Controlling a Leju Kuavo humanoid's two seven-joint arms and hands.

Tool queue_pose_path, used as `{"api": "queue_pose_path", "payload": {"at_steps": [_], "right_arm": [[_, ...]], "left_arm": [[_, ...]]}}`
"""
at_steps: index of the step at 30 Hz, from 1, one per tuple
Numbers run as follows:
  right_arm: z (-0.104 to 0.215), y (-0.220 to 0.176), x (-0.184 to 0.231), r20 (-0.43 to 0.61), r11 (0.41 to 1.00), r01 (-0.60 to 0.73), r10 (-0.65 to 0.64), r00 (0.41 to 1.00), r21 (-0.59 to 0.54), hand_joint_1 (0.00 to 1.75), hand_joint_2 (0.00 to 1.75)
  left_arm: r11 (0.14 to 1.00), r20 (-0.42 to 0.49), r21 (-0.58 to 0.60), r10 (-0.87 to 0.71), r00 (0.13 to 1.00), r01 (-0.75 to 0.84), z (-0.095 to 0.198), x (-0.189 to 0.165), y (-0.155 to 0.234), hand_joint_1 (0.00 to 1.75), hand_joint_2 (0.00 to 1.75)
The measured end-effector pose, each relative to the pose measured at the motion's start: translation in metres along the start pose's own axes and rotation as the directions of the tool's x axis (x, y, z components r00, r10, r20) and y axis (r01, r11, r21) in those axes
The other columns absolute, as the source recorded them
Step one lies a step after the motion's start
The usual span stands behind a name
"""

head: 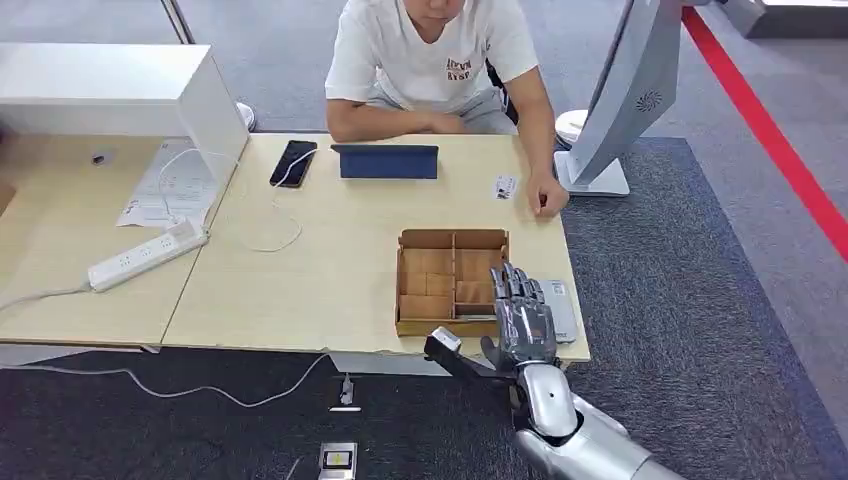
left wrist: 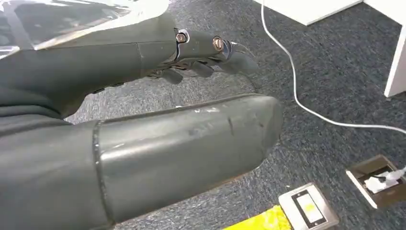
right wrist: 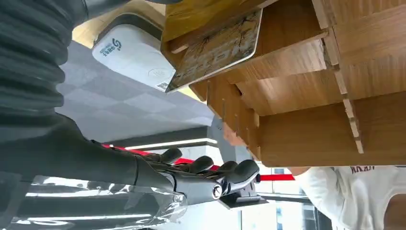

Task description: Pass the card to the sensor for recognition and then transmit it.

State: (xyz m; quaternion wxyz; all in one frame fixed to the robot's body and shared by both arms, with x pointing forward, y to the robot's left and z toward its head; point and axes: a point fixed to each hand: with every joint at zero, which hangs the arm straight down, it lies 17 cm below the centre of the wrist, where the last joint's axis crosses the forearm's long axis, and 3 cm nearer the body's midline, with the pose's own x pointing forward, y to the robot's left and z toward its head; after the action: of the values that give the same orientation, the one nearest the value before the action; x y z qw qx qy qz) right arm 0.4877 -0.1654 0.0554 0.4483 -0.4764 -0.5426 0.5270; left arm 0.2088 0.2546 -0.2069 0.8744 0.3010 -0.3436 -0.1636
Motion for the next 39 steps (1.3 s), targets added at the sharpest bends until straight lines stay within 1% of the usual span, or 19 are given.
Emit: {"api": "queue_pose_path", "payload": {"at_steps": [5, 6, 7, 8, 29, 39], "right_arm": [[0.001, 0.001, 0.004, 0.015, 1.0, -0.002, 0.002, 1.0, 0.001, 0.02, 1.75], [0.001, 0.001, 0.005, 0.018, 1.0, -0.002, 0.002, 1.0, 0.001, 1.52, 1.75], [0.001, 0.001, 0.005, 0.019, 1.0, 0.0, 0.0, 1.0, 0.003, 1.52, 1.75], [0.001, 0.001, 0.006, 0.021, 1.0, 0.003, -0.003, 1.0, 0.006, 1.75, 1.75], [-0.002, 0.004, 0.005, 0.016, 0.999, 0.004, -0.005, 1.0, 0.035, 1.75, 1.75], [-0.001, 0.0, 0.01, 0.03, 1.0, 0.018, -0.019, 0.999, 0.013, 1.75, 1.75]], "left_arm": [[1.0, 0.004, -0.002, 0.011, 1.0, -0.011, 0.001, 0.001, -0.001, 0.0, 0.0], [1.0, 0.005, -0.003, 0.012, 1.0, -0.012, 0.001, 0.001, -0.002, 0.0, 0.0], [1.0, 0.006, -0.004, 0.012, 1.0, -0.012, 0.001, 0.001, -0.002, 0.0, 0.0], [1.0, 0.006, -0.004, 0.012, 1.0, -0.012, 0.001, 0.001, -0.002, 0.0, 0.0], [1.0, 0.008, -0.007, 0.007, 1.0, -0.006, 0.0, 0.004, -0.002, 0.0, 0.0], [1.0, 0.012, -0.005, 0.009, 1.0, -0.009, 0.0, 0.005, -0.002, 0.0, 0.0]]}}
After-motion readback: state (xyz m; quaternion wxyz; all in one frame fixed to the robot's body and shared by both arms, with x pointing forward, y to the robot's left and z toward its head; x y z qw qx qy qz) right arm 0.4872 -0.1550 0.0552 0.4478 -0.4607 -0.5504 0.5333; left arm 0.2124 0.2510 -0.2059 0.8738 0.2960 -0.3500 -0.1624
